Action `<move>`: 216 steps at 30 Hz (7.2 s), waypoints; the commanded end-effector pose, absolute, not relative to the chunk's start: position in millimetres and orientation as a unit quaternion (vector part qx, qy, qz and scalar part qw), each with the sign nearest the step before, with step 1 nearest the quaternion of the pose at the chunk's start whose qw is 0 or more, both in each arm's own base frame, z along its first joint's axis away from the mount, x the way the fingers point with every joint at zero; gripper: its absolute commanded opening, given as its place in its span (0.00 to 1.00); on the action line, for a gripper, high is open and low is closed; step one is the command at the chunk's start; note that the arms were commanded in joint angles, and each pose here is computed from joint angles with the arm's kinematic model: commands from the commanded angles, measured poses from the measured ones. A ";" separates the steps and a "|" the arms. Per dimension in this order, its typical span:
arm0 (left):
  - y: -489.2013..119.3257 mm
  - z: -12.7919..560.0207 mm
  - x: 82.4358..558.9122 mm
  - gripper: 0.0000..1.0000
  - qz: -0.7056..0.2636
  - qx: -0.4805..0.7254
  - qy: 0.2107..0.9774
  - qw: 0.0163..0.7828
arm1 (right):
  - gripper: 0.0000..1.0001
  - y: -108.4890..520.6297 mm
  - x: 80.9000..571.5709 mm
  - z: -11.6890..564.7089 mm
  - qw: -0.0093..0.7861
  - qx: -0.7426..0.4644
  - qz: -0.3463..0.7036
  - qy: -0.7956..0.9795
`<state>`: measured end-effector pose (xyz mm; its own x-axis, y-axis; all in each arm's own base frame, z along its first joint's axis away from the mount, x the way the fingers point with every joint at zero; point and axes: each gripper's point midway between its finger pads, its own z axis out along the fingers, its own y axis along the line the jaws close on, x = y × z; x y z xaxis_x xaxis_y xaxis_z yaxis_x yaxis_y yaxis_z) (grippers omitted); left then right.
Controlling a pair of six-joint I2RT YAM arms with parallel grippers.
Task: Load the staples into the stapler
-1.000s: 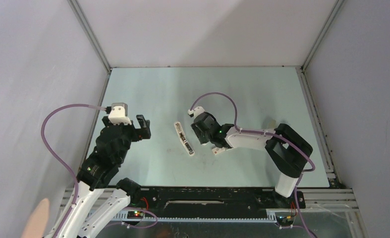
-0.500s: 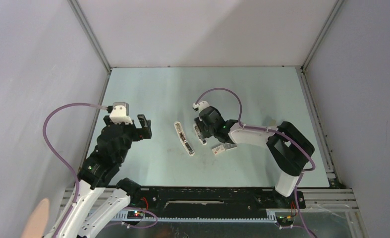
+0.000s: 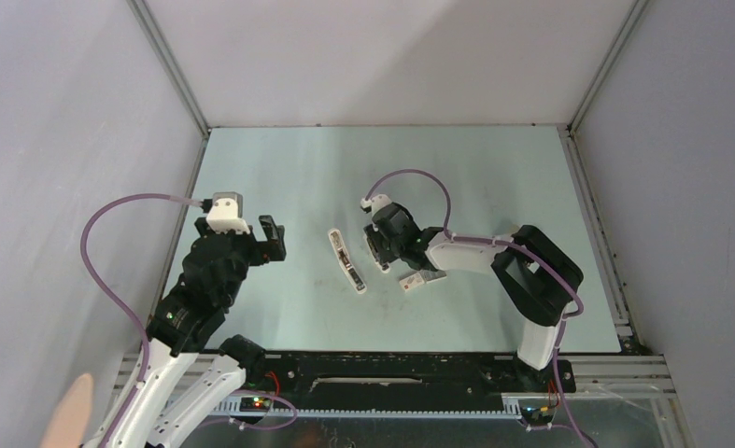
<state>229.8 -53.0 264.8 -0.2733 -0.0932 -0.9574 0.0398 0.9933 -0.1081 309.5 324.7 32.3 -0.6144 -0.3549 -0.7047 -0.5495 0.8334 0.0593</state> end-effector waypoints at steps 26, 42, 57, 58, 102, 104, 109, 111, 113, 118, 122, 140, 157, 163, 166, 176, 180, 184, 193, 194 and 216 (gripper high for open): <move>-91.6 275.8 243.9 0.98 -0.138 -0.025 0.817 0.559 | 0.45 325.8 275.3 49.3 0.368 -0.285 0.197 0.863; -197.2 240.8 325.1 0.90 -0.258 -0.030 0.874 0.411 | 0.29 318.1 273.8 17.1 0.355 -0.286 0.194 0.868; -258.4 131.6 380.8 0.49 -0.254 -0.027 0.940 0.227 | 0.20 314.4 274.6 14.3 0.360 -0.281 0.191 0.869; -259.7 127.2 380.3 0.49 -0.256 -0.028 0.941 0.221 | 0.19 314.5 274.8 14.8 0.362 -0.280 0.190 0.869; -297.8 88.7 299.7 0.35 -0.304 -0.018 0.938 0.166 | 0.11 296.5 287.7 21.2 0.392 -0.218 0.156 0.880; -296.1 95.6 302.5 0.36 -0.304 -0.023 0.935 0.180 | 0.14 296.0 286.8 22.9 0.392 -0.219 0.155 0.880; -284.5 128.7 311.2 0.40 -0.292 -0.026 0.927 0.235 | 0.30 296.1 282.6 31.6 0.394 -0.223 0.157 0.878; -279.0 142.2 313.8 0.42 -0.288 -0.028 0.922 0.257 | 0.36 295.4 279.7 35.6 0.393 -0.223 0.157 0.878; -273.3 155.4 315.4 0.45 -0.285 -0.031 0.917 0.278 | 0.40 295.0 276.1 41.4 0.394 -0.224 0.158 0.878; -258.1 185.7 316.3 0.51 -0.277 -0.035 0.903 0.327 | 0.51 292.0 265.3 62.6 0.397 -0.222 0.163 0.875; -237.1 203.8 312.7 0.59 -0.263 -0.044 0.896 0.356 | 0.56 284.1 256.8 76.0 0.387 -0.218 0.170 0.880; -75.0 276.6 241.5 1.00 -0.072 -0.051 0.846 0.526 | 0.56 301.5 281.5 106.4 0.260 -0.226 0.133 0.929; -51.6 275.8 225.4 1.00 -0.056 -0.039 0.803 0.592 | 0.41 312.6 305.9 65.1 0.186 -0.225 0.084 0.953; -56.0 270.0 228.3 1.00 -0.061 -0.035 0.809 0.584 | 0.29 308.9 300.8 48.8 0.168 -0.222 0.078 0.957; -56.5 269.2 228.9 1.00 -0.065 -0.036 0.808 0.584 | 0.20 306.3 298.0 41.4 0.167 -0.223 0.073 0.958; -55.5 265.4 230.6 1.00 -0.068 -0.041 0.809 0.582 | 0.02 300.5 291.8 3.9 0.178 -0.232 0.035 0.956; -53.5 263.1 231.3 1.00 -0.066 -0.047 0.810 0.581 | 0.00 295.1 286.7 -19.4 0.175 -0.238 0.006 0.955; -53.3 263.2 231.2 1.00 -0.068 -0.049 0.810 0.581 | 0.00 296.1 279.1 -25.2 0.164 -0.243 0.005 0.956; -50.1 265.2 229.4 1.00 -0.069 -0.054 0.805 0.587 | 0.00 279.6 320.3 67.8 0.237 -0.200 0.052 0.949; -49.7 265.2 229.4 1.00 -0.069 -0.055 0.805 0.587 | 0.00 273.4 328.1 72.5 0.244 -0.194 0.049 0.949; -42.8 261.2 231.4 1.00 -0.061 -0.066 0.807 0.584 | 0.16 209.5 463.9 58.6 0.265 -0.129 0.024 0.955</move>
